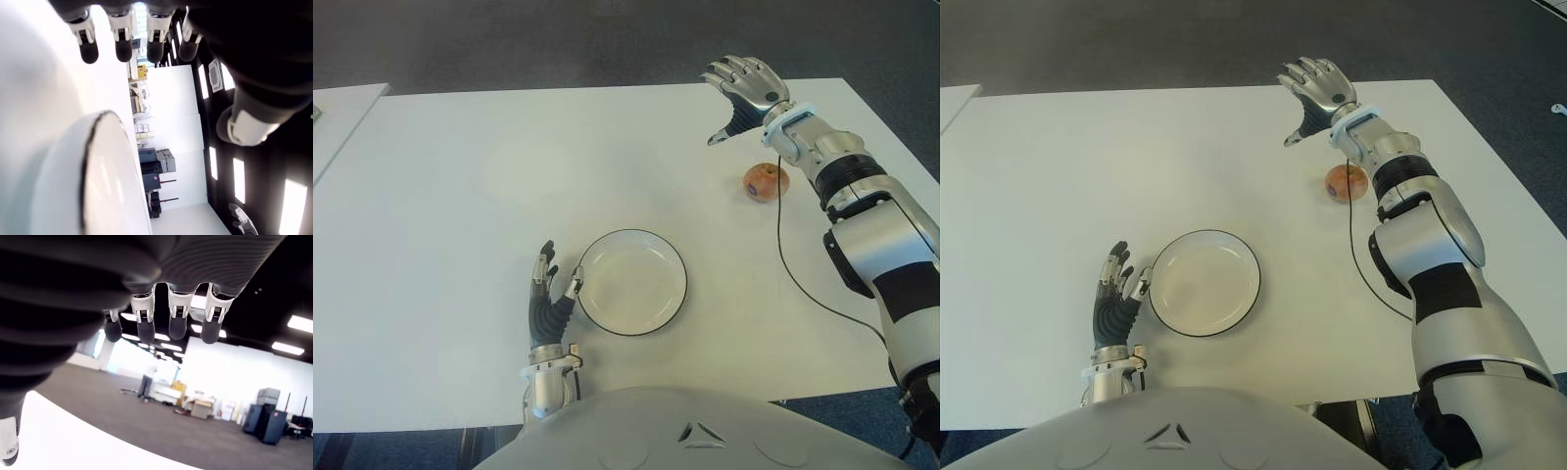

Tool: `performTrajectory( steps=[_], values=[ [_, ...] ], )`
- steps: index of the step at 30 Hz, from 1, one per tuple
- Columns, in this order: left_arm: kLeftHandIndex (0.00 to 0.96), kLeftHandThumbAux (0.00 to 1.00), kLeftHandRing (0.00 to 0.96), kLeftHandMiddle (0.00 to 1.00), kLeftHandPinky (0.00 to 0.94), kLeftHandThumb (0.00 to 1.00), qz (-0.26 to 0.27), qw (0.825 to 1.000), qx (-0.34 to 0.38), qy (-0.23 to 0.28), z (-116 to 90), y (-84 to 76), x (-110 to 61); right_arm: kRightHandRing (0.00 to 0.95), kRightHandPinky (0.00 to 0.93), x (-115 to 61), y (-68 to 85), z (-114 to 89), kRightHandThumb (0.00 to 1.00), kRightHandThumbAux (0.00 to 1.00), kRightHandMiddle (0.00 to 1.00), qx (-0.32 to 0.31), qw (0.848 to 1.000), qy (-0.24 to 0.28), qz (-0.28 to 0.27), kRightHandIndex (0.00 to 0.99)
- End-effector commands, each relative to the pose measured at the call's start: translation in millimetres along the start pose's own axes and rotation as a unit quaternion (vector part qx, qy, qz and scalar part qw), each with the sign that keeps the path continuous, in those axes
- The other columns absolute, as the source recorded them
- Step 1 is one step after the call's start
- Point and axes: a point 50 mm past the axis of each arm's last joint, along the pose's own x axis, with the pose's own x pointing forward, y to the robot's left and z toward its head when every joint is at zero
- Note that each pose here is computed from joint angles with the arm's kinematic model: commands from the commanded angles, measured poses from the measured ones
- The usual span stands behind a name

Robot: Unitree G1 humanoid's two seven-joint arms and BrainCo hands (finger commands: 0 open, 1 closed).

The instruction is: Put the apples into the plate.

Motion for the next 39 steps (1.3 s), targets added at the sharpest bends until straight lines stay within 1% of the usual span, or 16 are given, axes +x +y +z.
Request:
performTrajectory(
  steps=[1,7,10,14,20,24,27,32,39],
  values=[
    [0.061,0.581,0.01,0.024,0.007,0.0,0.002,1.0,-0.004,0.008,-4,-2.2,3.2,0.0,0.0,-6.7,9.7,-7,0.174,0.558,0.001,0.01,0.999,0.022,0.027,0.003],
    [0.049,0.592,0.006,0.016,0.006,0.0,-0.006,1.0,-0.01,-0.002,-3,-2.4,4.1,0.0,0.0,-11.7,15.4,-11,0.106,0.544,0.002,0.01,0.999,0.03,0.042,0.0],
    [0.047,0.594,0.006,0.018,0.007,0.0,-0.008,1.0,-0.012,-0.005,2,3.3,-0.6,0.0,0.0,-16.4,21.2,-13,0.067,0.535,0.006,0.013,0.998,0.036,0.053,0.0],
    [0.05,0.594,0.009,0.022,0.009,0.0,-0.007,1.0,-0.008,0.002,1,5.1,-1.6,0.0,0.006,-20.4,26.5,-15,0.052,0.53,0.012,0.02,0.997,0.043,0.063,0.0],
    [0.06,0.603,0.014,0.029,0.009,0.0,0.0,1.0,0.003,0.015,-6,8.4,-4.7,0.012,0.032,-33.6,46.3,-18,0.06,0.516,0.021,0.026,0.993,0.072,0.09,0.0],
    [0.068,0.613,0.016,0.032,0.014,0.0,0.001,1.0,0.007,0.017,-9,8.7,-4.7,0.012,0.033,-33.7,47.3,-18,0.059,0.518,0.015,0.031,0.992,0.077,0.092,0.0],
    [0.071,0.63,0.02,0.034,0.023,0.0,-0.001,1.0,0.016,0.013,-10,8.3,-3.5,0.009,0.034,-36.0,52.8,-16,0.06,0.523,0.009,0.038,0.991,0.082,0.102,0.0],
    [0.068,0.637,0.019,0.032,0.022,0.0,-0.011,1.0,0.009,0.009,-9,4.1,1.4,0.003,0.035,-37.5,56.5,-15,0.072,0.52,0.004,0.049,0.989,0.089,0.111,0.0],
    [0.069,0.632,0.011,0.029,0.015,0.0,-0.019,1.0,0.002,-0.003,-8,5.8,2.0,0.007,0.043,-43.0,66.2,-16,0.095,0.488,0.017,0.073,0.98,0.119,0.142,0.0]
  ],
)
